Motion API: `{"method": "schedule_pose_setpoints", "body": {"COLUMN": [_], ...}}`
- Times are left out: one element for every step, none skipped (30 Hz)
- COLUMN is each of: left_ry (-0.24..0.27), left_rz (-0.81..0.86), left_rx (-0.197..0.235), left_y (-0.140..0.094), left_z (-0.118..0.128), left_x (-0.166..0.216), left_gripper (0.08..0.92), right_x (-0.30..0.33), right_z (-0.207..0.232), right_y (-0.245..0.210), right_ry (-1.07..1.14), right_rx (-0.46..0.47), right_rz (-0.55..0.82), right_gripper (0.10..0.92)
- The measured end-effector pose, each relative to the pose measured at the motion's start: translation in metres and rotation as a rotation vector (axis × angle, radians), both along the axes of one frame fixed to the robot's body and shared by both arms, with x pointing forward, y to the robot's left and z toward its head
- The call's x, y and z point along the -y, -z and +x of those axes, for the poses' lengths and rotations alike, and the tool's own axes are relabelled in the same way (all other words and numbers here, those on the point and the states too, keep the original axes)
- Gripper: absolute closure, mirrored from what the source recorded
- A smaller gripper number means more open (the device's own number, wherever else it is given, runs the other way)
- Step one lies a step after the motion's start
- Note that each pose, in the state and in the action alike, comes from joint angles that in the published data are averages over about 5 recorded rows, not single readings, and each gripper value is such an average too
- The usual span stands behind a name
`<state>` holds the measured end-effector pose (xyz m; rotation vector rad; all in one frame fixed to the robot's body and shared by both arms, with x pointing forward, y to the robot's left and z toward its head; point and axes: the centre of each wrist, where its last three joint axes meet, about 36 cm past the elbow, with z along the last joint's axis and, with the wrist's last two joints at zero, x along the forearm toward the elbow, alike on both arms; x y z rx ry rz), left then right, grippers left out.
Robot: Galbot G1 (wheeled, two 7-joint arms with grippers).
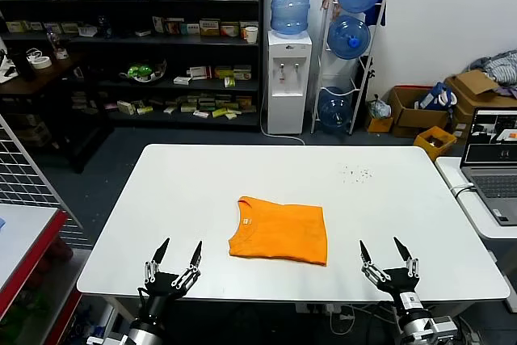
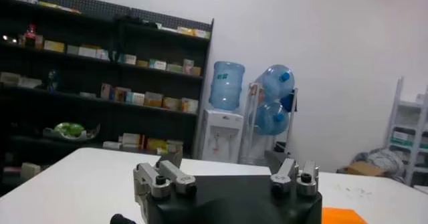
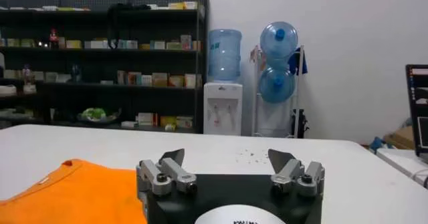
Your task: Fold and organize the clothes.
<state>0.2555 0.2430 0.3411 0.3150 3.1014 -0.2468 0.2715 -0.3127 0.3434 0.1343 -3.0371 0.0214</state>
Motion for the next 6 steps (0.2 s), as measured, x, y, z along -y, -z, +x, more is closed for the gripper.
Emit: {"method": "schedule_pose_setpoints", "body": {"left_ry": [-0.002, -0.004, -0.006, -0.007, -0.007, -0.008], "left_rz": [0.000, 0.000, 0.000, 0.001, 0.001, 0.001], "left_rx": [0.001, 0.002, 0.003, 0.003, 0.003, 0.003], "left_y": [0.0000, 0.0000, 0.0001, 0.0001, 0.0001, 0.0001], "left_z": [-0.0005, -0.0011, -0.0016, -0.0021, -0.0024, -0.0026], "left_x": [-0.0001, -0.0001, -0.0001, 0.0000, 0.0000, 0.0000], "left_gripper": [0.177, 0.177, 0.177, 0.177, 0.177, 0.177], "right_x": [-0.0003, -0.0005, -0.0008, -0.0010, -0.0011, -0.0013], "right_z": [-0.0003, -0.0005, -0.0008, -0.0012, -0.0013, -0.0014], "right_y": [0.0001, 0.0003, 0.0004, 0.0004, 0.0005, 0.0005], "right_ry": [0.000, 0.000, 0.001, 0.001, 0.001, 0.001], "right_rx": [0.000, 0.000, -0.001, -0.001, -0.001, -0.001], "right_rz": [0.000, -0.001, -0.001, -0.002, -0.002, -0.002], "right_gripper": [0.200, 0.200, 0.200, 0.200, 0.200, 0.200]}}
